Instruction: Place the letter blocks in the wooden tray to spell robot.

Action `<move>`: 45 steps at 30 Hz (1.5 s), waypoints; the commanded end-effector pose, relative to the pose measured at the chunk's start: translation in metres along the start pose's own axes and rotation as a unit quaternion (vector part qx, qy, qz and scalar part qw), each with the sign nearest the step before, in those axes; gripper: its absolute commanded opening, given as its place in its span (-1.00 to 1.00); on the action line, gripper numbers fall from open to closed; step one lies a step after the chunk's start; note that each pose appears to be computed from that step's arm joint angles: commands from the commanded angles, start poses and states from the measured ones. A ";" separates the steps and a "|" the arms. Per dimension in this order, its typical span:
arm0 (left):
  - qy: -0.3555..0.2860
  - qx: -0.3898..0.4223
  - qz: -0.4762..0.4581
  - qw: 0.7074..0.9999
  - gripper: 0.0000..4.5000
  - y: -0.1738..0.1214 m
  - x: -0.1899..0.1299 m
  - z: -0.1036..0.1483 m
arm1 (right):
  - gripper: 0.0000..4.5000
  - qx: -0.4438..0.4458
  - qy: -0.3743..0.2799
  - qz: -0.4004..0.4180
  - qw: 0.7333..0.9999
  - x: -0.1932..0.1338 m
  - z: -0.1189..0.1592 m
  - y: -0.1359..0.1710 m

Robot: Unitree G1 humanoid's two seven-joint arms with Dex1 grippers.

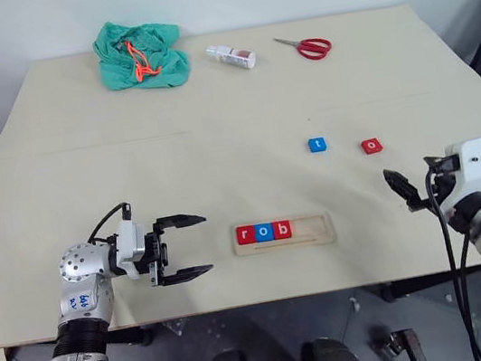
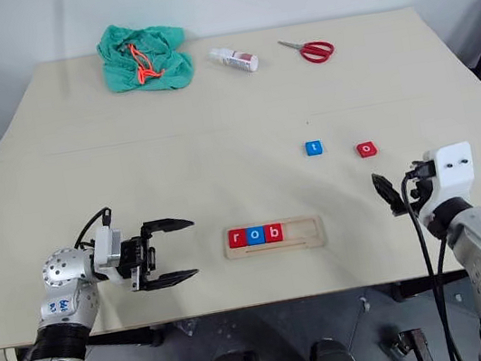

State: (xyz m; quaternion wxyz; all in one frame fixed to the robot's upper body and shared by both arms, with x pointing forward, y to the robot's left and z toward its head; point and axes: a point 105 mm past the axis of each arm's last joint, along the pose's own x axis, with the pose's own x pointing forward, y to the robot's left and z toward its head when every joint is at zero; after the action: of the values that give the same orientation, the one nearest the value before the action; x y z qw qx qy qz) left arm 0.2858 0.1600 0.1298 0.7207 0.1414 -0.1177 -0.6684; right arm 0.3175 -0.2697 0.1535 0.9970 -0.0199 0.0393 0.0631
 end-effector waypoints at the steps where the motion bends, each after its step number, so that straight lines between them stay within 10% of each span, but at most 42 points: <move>1: -0.007 0.016 -0.021 1.000 1.00 -0.006 -0.002 0.008 | 0.99 -0.003 -0.007 0.004 1.000 0.018 0.009 -0.004; 25: 0.004 0.015 0.003 1.000 1.00 -0.024 -0.011 0.014 | 0.99 0.010 0.043 0.011 0.999 0.111 -0.027 -0.006; 34: 0.004 0.017 0.007 1.000 1.00 -0.021 -0.010 0.012 | -0.34 0.006 0.012 0.006 1.000 0.105 -0.017 -0.003; 45: -0.005 0.004 -0.018 1.000 1.00 -0.021 -0.011 0.007 | -0.35 0.023 -0.008 0.058 0.998 0.018 0.000 0.063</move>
State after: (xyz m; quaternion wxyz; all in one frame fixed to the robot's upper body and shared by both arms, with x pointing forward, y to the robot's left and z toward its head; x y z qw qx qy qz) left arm 0.2663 0.1643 0.1280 0.7178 0.1439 -0.1149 -0.6715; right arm 0.3440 -0.2206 0.1336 0.9933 -0.0031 0.0536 0.1024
